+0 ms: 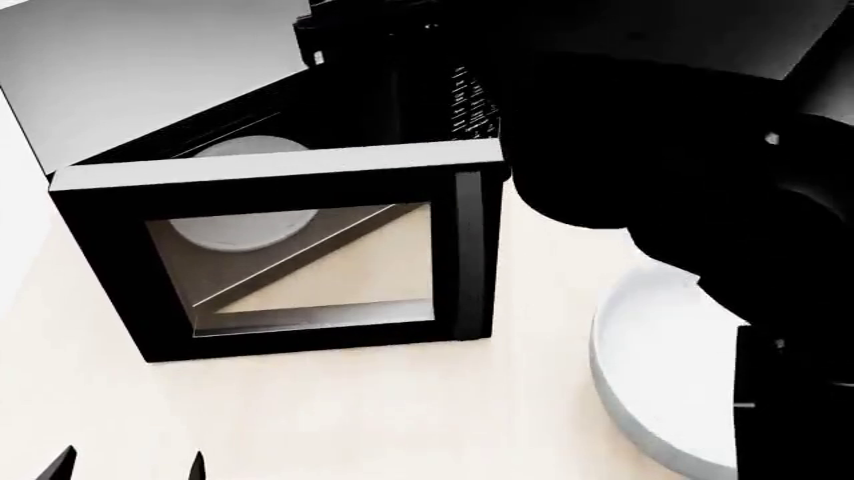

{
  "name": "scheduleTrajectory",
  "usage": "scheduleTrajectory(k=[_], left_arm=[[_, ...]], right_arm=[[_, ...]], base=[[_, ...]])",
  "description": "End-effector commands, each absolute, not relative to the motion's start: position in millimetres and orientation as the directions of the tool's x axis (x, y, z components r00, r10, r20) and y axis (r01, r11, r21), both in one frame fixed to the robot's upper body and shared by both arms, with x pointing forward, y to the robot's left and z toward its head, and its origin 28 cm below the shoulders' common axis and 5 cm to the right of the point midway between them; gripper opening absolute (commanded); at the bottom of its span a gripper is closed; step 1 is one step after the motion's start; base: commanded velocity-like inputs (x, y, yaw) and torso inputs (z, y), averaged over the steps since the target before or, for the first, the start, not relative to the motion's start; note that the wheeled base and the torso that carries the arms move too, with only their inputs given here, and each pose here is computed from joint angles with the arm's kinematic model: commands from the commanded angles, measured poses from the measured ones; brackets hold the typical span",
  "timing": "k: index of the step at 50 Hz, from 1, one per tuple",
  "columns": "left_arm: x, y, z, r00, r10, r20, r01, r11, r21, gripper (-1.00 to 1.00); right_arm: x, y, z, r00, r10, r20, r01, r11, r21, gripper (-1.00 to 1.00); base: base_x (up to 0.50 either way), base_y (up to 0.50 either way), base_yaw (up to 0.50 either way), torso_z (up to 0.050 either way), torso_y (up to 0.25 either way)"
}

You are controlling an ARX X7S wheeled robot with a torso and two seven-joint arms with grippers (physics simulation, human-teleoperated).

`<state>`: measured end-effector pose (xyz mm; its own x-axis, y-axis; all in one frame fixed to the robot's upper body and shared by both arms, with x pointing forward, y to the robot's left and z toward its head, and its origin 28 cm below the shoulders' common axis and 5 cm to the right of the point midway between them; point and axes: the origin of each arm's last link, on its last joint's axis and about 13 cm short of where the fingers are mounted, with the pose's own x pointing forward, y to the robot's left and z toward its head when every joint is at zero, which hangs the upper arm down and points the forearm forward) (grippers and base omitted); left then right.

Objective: Open the microwave.

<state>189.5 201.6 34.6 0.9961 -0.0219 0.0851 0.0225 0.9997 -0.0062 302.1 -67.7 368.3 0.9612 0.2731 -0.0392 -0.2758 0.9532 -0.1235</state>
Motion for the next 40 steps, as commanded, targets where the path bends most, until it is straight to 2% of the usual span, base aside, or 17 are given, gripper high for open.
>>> scheduleTrajectory(k=[1,18,40], left_arm=[[190,203,34,0.996,-0.021,0.082,0.022,1.000,-0.013,1.00],[189,202,35,0.996,-0.026,0.082,0.028,1.000,-0.015,1.00],[189,203,36,0.996,-0.024,0.084,0.025,1.000,-0.019,1.00]], right_arm=[[314,-62,382,0.940,0.253,-0.229,-0.300,0.933,-0.200,1.00],[341,-65,393,0.934,0.197,-0.297,-0.257,0.950,-0.178,1.00],[363,-62,368,0.908,0.210,-0.363,-0.272,0.954,-0.127,1.00]], base=[[0.00,0.00,0.00,0.000,0.000],[0.00,0.00,0.00,0.000,0.000],[0.00,0.00,0.00,0.000,0.000]])
